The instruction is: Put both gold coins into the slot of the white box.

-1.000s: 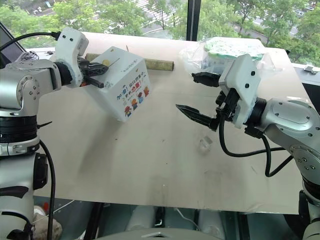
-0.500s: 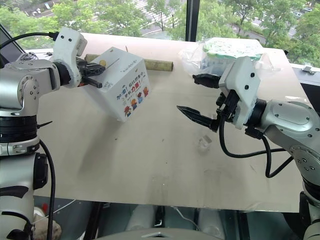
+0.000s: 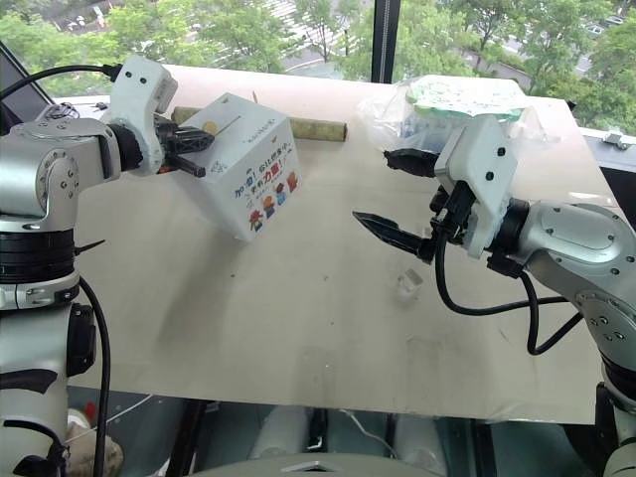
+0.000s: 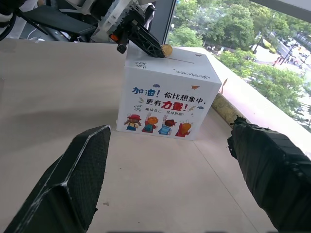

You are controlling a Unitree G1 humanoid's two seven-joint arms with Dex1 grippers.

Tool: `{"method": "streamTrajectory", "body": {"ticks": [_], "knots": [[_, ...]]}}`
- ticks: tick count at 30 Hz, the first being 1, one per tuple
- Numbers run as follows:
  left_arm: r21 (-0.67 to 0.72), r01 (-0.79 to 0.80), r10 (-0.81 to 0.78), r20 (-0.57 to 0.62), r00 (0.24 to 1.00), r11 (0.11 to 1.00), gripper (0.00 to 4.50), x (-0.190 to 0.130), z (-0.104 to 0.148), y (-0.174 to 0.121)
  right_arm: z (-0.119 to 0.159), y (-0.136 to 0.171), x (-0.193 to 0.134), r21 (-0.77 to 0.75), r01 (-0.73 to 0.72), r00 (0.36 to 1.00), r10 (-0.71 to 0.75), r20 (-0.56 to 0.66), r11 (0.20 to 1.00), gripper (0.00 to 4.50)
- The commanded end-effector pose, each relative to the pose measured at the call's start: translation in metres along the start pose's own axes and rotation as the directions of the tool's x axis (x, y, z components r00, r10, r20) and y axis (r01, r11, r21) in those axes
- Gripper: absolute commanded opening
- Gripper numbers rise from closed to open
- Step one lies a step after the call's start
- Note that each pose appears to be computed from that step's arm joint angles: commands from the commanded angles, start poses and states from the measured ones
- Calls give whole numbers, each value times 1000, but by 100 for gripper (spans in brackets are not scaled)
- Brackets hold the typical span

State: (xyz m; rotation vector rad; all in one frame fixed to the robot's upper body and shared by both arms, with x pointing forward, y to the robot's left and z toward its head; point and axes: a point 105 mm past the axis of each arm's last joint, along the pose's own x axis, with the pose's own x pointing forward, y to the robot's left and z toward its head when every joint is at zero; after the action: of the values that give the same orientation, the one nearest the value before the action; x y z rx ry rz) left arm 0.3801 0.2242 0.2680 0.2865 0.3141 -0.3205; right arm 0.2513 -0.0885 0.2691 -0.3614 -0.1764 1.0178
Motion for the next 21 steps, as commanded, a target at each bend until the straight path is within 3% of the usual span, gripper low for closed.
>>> {"method": "streamTrajectory", "body": {"ticks": [1, 21], "knots": [[-16, -16, 15, -66, 998, 1000, 0, 5, -14, 2, 11, -2, -6, -48, 30, 999, -28, 30, 998, 424], [-34, -55, 52, -93, 994, 998, 0, 8, -19, 5, 8, -3, -7, -49, 34, 999, -34, 17, 998, 424]]}}
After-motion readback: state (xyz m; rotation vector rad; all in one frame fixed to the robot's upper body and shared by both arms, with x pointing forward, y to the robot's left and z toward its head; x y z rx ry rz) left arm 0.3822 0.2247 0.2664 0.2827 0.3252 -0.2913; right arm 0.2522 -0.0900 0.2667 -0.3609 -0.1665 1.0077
